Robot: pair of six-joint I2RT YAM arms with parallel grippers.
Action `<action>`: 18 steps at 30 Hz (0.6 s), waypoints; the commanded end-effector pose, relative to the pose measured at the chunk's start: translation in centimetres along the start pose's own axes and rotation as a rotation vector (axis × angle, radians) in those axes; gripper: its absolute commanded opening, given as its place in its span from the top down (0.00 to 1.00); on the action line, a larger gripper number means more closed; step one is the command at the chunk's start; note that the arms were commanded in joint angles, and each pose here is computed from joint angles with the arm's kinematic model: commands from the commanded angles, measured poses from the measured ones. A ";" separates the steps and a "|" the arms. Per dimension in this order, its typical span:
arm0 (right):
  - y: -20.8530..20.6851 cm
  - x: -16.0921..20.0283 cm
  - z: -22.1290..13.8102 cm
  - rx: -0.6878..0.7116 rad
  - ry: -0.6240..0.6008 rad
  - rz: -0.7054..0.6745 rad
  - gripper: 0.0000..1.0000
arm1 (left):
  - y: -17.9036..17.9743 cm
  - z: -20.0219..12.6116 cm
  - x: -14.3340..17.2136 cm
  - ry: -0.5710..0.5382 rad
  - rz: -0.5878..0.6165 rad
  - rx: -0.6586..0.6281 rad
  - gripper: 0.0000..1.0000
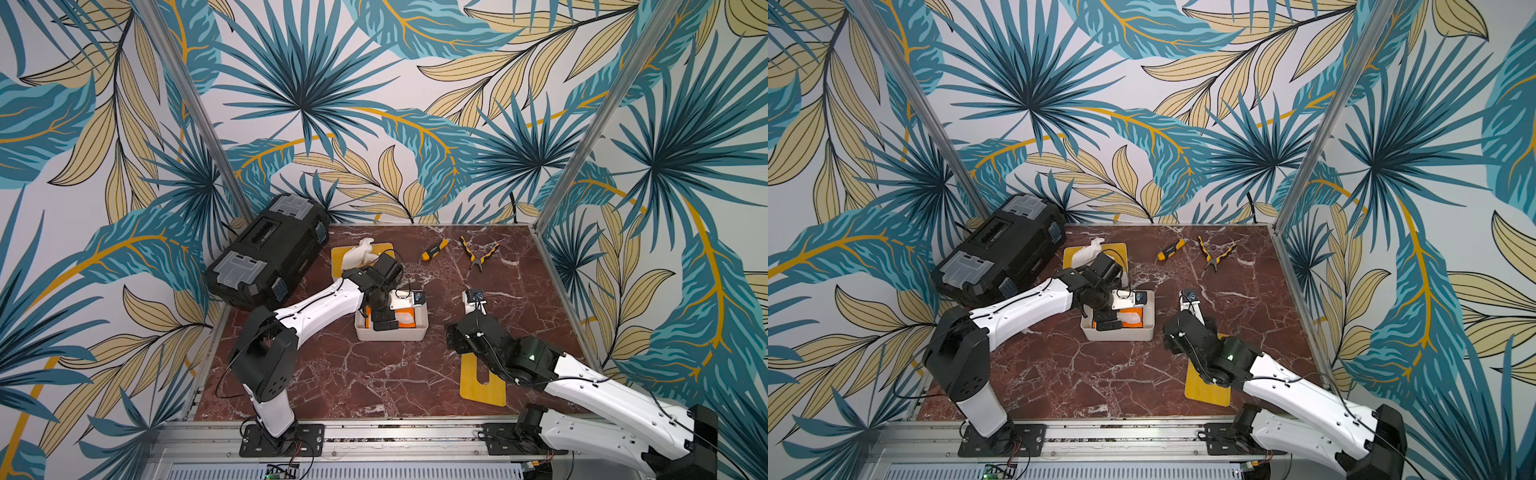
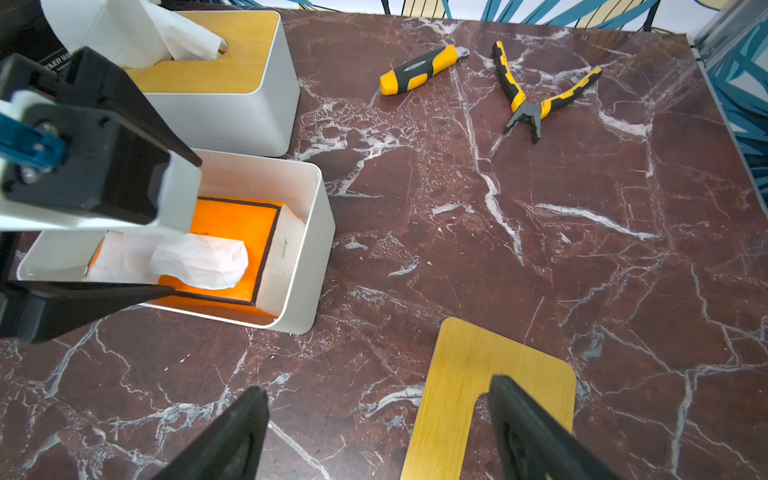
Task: Put the tissue paper into the tissue box
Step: Place the paper towel in the tissue box, then adjust the box lid at the center of the board.
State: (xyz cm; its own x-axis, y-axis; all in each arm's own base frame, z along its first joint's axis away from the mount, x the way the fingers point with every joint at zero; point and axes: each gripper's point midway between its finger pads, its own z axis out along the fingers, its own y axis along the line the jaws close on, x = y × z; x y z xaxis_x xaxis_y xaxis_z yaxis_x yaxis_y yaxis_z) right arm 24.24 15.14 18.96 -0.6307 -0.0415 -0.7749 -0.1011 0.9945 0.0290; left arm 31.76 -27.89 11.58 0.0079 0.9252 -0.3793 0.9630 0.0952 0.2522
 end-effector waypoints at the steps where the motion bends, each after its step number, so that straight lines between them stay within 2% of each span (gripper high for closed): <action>1: -0.4 1.2 0.8 0.027 0.102 0.025 0.11 | 1.2 -3.2 -3.1 -0.116 -0.049 -0.059 0.00; 5: -2.3 3.6 3.1 0.086 0.279 0.161 0.09 | 2.0 -8.3 -7.6 -0.303 -0.172 -0.158 0.00; 6: -2.7 4.3 3.7 0.095 0.316 0.191 0.09 | 1.7 -9.2 -8.5 -0.346 -0.221 -0.165 0.00; 8: -3.4 5.4 4.4 0.121 0.356 0.228 0.01 | 1.0 -10.2 -9.6 -0.405 -0.319 -0.160 0.00; 9: -3.7 6.1 4.9 0.128 0.374 0.247 0.00 | 0.3 -10.5 -10.0 -0.427 -0.366 -0.148 0.00; 13: -4.3 8.4 6.2 0.127 0.438 0.345 0.00 | -1.5 -10.3 -9.4 -0.498 -0.560 -0.120 0.00; 15: -4.9 9.3 6.4 0.151 0.464 0.374 0.00 | -1.2 -10.3 -8.4 -0.535 -0.665 -0.156 0.00; 18: -6.0 10.4 6.3 0.220 0.494 0.372 0.00 | -0.4 -10.8 -6.9 -0.584 -0.756 -0.241 0.00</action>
State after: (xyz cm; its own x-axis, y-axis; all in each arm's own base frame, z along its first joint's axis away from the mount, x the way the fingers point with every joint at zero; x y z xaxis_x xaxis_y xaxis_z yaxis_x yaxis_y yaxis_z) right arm 24.17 9.82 7.80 -0.8730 0.2795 -0.3998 0.2698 0.9595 0.0817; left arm 26.99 -31.43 23.04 -0.3224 0.4448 -0.8356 0.8003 0.5995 0.0103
